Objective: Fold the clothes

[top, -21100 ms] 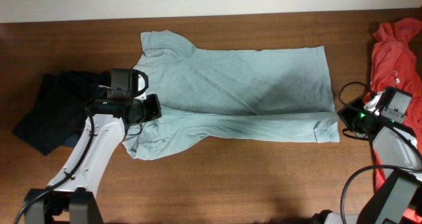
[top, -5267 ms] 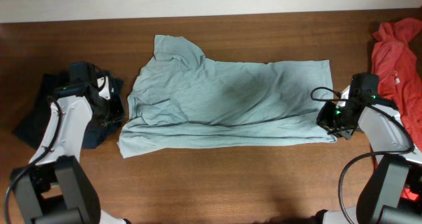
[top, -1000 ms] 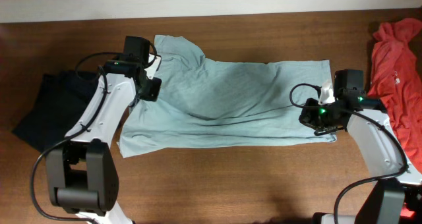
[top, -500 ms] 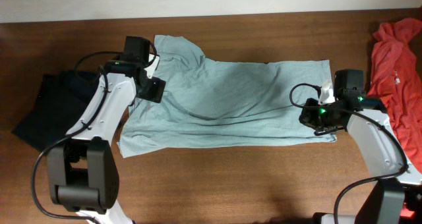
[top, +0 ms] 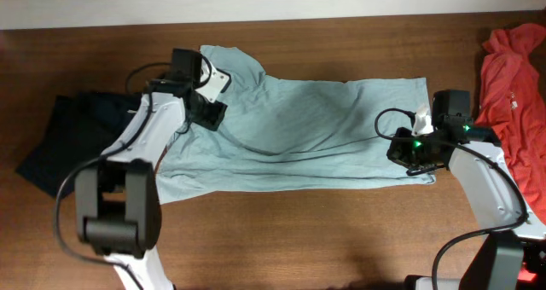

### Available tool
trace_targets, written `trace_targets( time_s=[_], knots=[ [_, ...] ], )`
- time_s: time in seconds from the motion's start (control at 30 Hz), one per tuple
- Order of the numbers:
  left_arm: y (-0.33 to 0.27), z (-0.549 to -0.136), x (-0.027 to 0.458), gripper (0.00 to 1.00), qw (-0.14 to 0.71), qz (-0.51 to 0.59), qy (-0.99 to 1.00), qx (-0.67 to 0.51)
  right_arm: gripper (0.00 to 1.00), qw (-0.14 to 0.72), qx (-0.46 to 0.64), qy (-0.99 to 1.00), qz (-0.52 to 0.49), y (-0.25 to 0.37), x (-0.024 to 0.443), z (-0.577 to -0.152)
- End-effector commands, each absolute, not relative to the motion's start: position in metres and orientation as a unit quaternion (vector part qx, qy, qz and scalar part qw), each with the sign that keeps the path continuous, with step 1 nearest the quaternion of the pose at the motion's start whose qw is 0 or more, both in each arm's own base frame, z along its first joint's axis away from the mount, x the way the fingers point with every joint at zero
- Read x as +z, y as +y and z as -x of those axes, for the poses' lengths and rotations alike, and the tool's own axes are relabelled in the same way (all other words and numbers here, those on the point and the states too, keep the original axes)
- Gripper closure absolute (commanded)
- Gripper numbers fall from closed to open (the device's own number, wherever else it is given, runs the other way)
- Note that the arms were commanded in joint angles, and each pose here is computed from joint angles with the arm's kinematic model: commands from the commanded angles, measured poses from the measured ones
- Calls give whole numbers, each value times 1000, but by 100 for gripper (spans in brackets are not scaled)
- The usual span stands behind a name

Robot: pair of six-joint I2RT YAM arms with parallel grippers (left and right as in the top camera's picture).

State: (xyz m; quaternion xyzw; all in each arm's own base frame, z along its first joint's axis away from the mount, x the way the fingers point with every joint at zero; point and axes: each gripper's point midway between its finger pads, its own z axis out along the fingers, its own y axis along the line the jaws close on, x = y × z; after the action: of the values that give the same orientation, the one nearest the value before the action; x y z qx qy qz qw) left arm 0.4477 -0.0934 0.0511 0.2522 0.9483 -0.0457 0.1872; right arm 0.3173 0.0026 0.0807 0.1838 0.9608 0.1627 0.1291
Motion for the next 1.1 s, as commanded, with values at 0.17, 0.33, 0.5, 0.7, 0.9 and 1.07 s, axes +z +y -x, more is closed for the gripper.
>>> trace_targets(
  time_s=[0.17, 0.33, 0.5, 0.7, 0.9, 1.07],
  knots=[
    [-106, -442, 13, 62, 150, -258, 952, -68, 90, 146, 169, 958, -179, 3, 92, -324],
    [-107, -445, 13, 73, 156, -258, 951, -68, 90, 146, 169, 958, -179, 3, 92, -324],
    [-107, -445, 13, 86, 156, -258, 951, -68, 90, 145, 169, 958, -179, 3, 92, -324],
    [-107, -445, 7, 49, 151, -256, 952, -68, 90, 144, 169, 959, -179, 3, 92, -323],
    [-107, -442, -3, 86, 139, -247, 956, -71, 91, 144, 169, 959, -179, 3, 92, -323],
    [-108, -446, 3, 99, 144, -231, 959, -73, 91, 144, 169, 959, -179, 3, 92, -323]
  ],
)
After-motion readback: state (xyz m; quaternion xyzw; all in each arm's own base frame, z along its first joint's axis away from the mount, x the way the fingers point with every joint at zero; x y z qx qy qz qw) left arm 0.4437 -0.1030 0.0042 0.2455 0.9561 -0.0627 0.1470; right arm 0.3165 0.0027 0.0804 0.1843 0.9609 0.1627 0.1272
